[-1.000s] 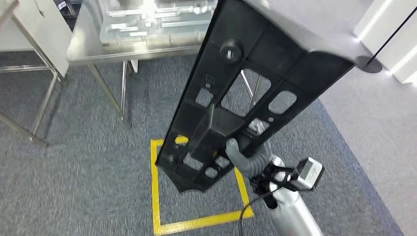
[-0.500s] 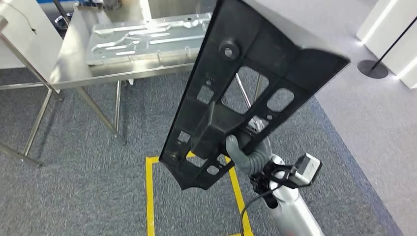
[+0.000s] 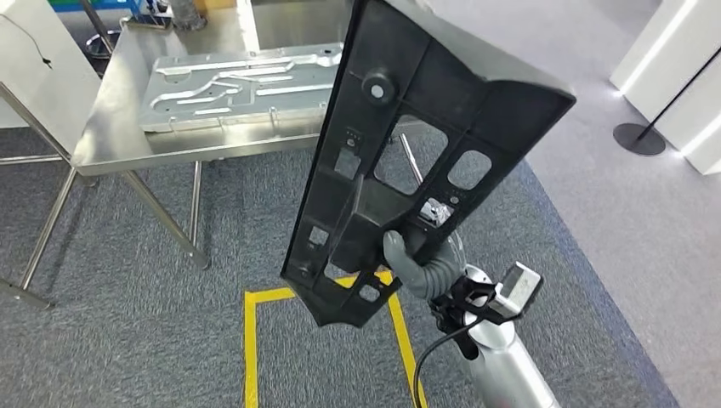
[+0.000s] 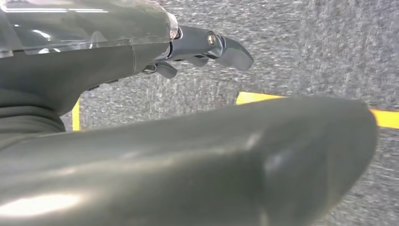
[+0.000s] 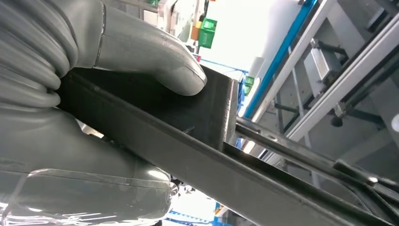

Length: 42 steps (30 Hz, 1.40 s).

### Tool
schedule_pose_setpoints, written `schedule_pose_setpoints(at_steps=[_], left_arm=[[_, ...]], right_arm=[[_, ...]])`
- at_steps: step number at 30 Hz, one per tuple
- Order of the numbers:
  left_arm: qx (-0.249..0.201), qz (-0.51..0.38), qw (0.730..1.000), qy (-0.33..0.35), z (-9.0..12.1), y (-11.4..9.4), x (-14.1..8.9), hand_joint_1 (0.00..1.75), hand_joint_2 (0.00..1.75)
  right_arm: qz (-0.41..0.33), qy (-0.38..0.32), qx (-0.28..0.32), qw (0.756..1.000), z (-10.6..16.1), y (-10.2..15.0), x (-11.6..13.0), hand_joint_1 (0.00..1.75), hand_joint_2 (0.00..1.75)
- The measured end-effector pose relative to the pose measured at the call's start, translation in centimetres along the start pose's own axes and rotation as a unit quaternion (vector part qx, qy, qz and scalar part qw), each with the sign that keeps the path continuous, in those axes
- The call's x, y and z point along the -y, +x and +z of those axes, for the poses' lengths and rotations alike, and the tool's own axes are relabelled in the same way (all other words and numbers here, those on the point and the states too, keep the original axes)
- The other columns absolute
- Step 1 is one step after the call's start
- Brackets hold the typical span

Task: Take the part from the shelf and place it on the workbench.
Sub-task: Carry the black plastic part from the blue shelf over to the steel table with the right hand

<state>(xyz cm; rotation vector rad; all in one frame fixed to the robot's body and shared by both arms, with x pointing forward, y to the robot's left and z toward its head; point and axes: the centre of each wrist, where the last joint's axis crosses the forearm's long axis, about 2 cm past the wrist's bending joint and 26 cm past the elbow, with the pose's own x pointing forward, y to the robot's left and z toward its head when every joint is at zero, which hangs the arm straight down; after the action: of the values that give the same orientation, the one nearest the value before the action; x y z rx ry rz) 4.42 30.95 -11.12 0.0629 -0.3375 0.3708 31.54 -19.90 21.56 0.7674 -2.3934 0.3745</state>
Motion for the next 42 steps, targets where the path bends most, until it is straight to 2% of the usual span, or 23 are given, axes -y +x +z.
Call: schedule_pose_setpoints(at_steps=[32,42], left_arm=[[0.011,0.002,1.0,-0.007,0.0,0.0,0.2,0.0,0.0],[0.012,0.008,1.0,-0.009,0.0,-0.1,0.5,0.0,0.0]], right_arm=[[0.012,-0.015,0.006,1.0,0.9,0.6,1.0,1.75,1.75],[0.036,-0.005,-0.017,0.999,0.7,0.3,1.3,1.75,1.75]])
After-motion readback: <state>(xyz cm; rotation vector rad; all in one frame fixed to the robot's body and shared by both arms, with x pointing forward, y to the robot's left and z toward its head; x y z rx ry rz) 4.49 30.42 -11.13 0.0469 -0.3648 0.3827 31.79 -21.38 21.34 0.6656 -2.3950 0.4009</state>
